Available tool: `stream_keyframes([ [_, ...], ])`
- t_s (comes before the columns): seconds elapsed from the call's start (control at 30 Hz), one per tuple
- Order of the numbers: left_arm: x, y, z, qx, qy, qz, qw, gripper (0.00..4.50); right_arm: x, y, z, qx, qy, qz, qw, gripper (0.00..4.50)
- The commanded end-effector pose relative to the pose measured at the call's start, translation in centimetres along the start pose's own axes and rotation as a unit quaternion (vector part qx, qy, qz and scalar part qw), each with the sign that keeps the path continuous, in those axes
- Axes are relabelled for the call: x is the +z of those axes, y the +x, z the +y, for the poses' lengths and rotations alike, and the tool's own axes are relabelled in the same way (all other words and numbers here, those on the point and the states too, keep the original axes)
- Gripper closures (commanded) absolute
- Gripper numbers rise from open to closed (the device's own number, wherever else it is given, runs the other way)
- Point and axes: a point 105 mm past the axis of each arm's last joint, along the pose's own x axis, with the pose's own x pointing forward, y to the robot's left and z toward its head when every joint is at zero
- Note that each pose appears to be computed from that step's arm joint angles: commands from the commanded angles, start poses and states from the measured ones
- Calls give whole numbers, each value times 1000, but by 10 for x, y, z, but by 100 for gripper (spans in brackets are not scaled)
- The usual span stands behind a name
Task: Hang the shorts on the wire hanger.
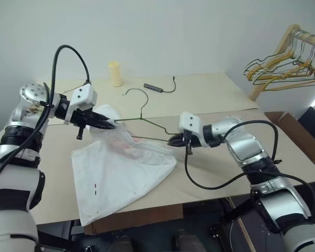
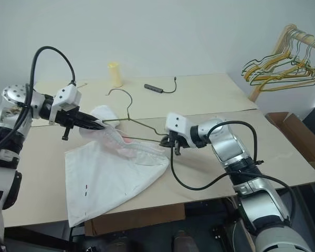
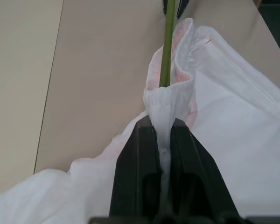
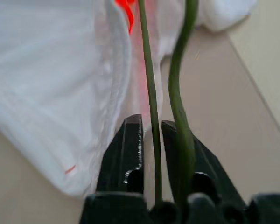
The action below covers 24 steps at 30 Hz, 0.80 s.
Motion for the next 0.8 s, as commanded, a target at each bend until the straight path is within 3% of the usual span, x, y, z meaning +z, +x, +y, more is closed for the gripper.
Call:
stream_keyframes([
  [0.03,12,-19,12,37,22,-1,999,450,10,-22,-19,-50,-16,-19,998,231],
  [0.23,10,-24,18,60,26,5,998,450,-4,-59,-43,-128,47,-26,990,22],
  [0.37,11,-26,19,64,27,1,998,450,-12,-80,-43,-139,129,-40,981,22],
  [0.47,11,-27,21,69,29,1,997,450,-19,-81,-24,-104,200,-38,973,22],
  [0.57,11,-28,22,76,30,1,997,450,-27,-71,-2,-90,221,-28,971,22],
  [0.7,10,-28,21,75,30,0,997,450,-34,-43,14,-87,336,-44,937,22],
  [0.8,9,-26,20,72,31,-1,997,450,-25,-20,29,-72,371,-66,923,22],
])
